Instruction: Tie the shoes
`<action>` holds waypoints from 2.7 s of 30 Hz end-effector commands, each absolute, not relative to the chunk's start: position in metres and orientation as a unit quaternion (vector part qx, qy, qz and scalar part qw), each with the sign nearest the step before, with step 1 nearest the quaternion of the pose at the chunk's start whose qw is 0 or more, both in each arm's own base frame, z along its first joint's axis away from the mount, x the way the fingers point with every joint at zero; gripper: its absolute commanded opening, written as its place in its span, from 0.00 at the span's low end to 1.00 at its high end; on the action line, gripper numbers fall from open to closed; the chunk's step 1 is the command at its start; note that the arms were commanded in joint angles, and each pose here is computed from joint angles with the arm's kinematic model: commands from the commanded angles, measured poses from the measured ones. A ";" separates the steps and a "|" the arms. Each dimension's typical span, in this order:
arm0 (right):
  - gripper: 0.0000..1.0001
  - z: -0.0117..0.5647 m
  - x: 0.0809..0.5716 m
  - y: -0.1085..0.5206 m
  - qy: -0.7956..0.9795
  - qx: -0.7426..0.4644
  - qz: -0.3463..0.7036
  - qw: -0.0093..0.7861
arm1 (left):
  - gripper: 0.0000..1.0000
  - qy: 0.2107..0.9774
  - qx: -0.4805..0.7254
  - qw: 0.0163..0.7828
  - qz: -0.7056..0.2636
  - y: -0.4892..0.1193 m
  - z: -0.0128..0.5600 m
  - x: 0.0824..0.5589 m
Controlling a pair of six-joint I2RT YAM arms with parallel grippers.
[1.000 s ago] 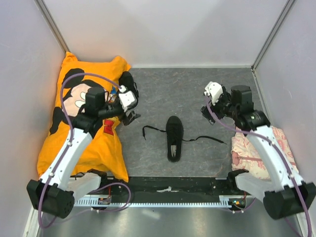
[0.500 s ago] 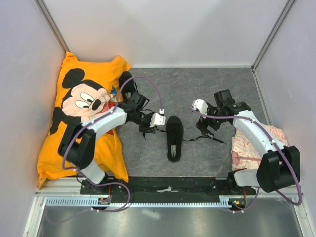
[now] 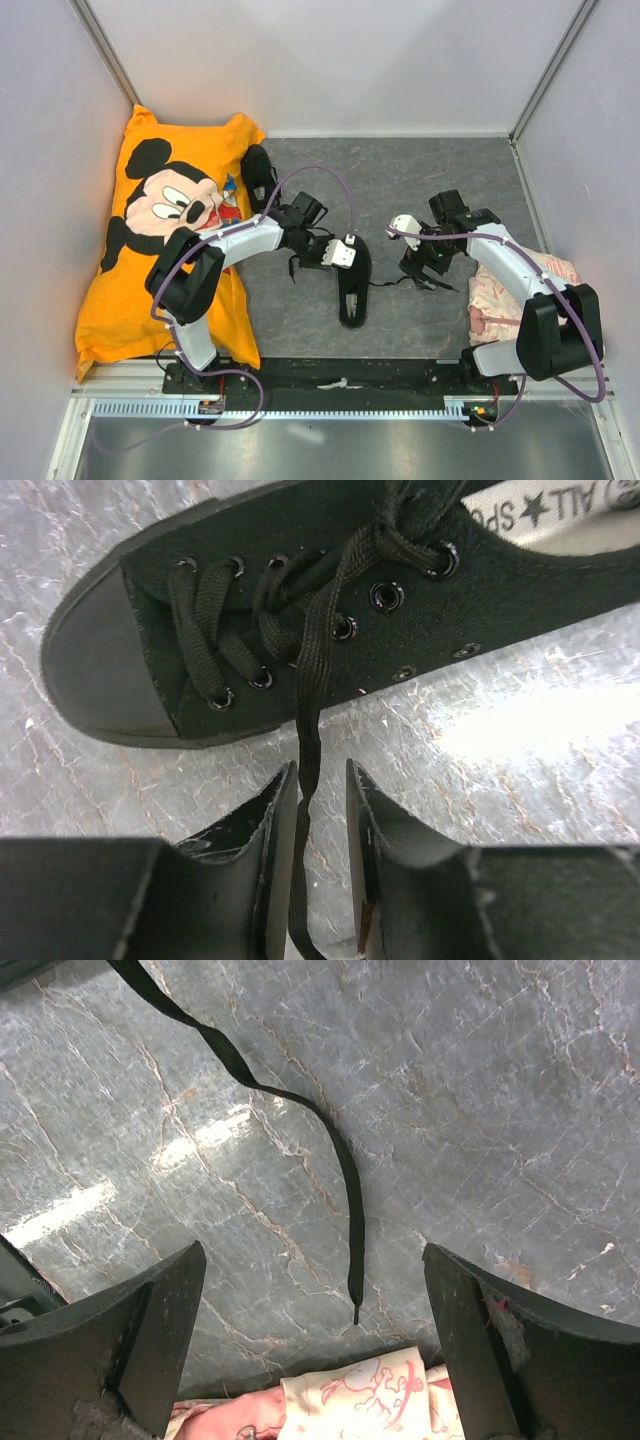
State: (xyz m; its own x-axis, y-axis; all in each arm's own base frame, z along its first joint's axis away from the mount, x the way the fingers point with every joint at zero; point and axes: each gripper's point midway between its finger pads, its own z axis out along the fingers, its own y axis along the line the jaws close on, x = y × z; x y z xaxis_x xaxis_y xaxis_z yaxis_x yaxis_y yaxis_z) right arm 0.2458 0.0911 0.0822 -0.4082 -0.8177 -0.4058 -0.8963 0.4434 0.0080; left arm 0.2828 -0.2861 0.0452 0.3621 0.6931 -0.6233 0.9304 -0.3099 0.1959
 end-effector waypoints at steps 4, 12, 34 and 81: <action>0.98 0.075 0.241 0.087 0.836 -0.512 0.118 0.162 | 0.36 0.492 0.800 0.294 -0.174 -0.298 0.045 0.302; 0.98 0.057 0.247 0.081 0.854 -0.487 0.099 0.156 | 0.04 0.492 0.794 0.308 -0.180 -0.293 0.059 0.290; 0.93 0.045 0.263 0.086 0.865 -0.463 0.097 0.165 | 0.02 0.543 0.674 0.369 -0.337 -0.310 0.152 0.233; 0.00 0.183 0.347 0.310 0.772 -0.441 0.295 0.350 | 0.02 0.549 0.628 0.401 -0.378 -0.311 0.155 0.215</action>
